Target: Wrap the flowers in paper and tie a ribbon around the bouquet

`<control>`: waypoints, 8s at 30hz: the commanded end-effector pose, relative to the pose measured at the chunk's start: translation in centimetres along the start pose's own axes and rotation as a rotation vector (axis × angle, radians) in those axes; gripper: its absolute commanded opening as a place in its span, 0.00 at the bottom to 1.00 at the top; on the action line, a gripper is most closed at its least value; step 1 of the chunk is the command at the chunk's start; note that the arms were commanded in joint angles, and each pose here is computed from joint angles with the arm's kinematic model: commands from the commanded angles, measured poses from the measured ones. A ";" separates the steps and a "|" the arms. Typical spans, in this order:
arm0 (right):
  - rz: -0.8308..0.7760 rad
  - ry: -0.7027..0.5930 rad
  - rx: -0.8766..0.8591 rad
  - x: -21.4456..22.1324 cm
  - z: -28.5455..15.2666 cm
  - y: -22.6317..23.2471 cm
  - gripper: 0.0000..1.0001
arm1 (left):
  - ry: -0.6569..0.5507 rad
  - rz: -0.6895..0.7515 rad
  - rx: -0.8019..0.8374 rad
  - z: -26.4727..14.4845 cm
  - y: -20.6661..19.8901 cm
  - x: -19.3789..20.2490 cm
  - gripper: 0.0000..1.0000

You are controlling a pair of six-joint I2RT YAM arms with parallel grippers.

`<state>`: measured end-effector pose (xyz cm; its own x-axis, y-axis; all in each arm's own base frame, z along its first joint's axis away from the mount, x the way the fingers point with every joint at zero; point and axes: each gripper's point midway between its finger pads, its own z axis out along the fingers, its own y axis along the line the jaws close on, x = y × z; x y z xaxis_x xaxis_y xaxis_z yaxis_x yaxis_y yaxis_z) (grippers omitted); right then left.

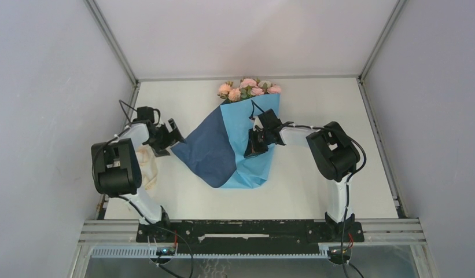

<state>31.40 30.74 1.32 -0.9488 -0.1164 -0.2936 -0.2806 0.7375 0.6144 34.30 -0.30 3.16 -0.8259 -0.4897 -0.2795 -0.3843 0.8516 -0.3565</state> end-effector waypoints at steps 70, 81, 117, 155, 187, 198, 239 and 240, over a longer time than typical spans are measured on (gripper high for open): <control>0.335 -0.213 -0.236 -4.2 -5.4 -5.1 0.00 | 0.036 0.761 0.913 -0.4 -46.3 10.5 0.00; 0.419 -0.290 -0.036 -2.2 -8.7 -6.0 0.25 | 0.091 0.677 0.760 9.2 -42.7 10.1 0.00; 0.292 -0.207 0.044 -5.6 -8.7 -7.3 0.00 | -0.036 0.855 0.779 2.2 -44.8 7.1 0.26; 0.364 -0.408 -0.031 -6.2 -11.0 -8.3 0.00 | 0.292 1.895 0.675 -8.4 -28.4 32.3 0.51; 0.341 -0.408 0.026 -5.3 -11.1 -8.5 0.00 | 0.269 2.175 0.456 -7.0 -23.3 31.0 0.47; 0.321 -0.395 0.049 -4.8 -11.2 -8.8 0.11 | -0.008 1.980 0.387 0.6 -30.3 27.7 0.52; 0.307 -0.228 -0.077 -2.6 -8.0 -9.0 0.00 | 0.020 1.380 0.058 -10.4 -15.1 6.7 0.93; 0.305 -0.227 -0.073 -2.6 -8.1 -8.9 0.00 | 0.017 1.300 -0.009 -10.5 -11.9 4.8 0.93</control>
<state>35.57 19.52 1.55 -0.9416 0.2803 -0.1868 0.0327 0.6281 0.7775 30.76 -24.20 16.03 -0.2961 0.8007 -0.5207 0.8897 0.4296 0.1548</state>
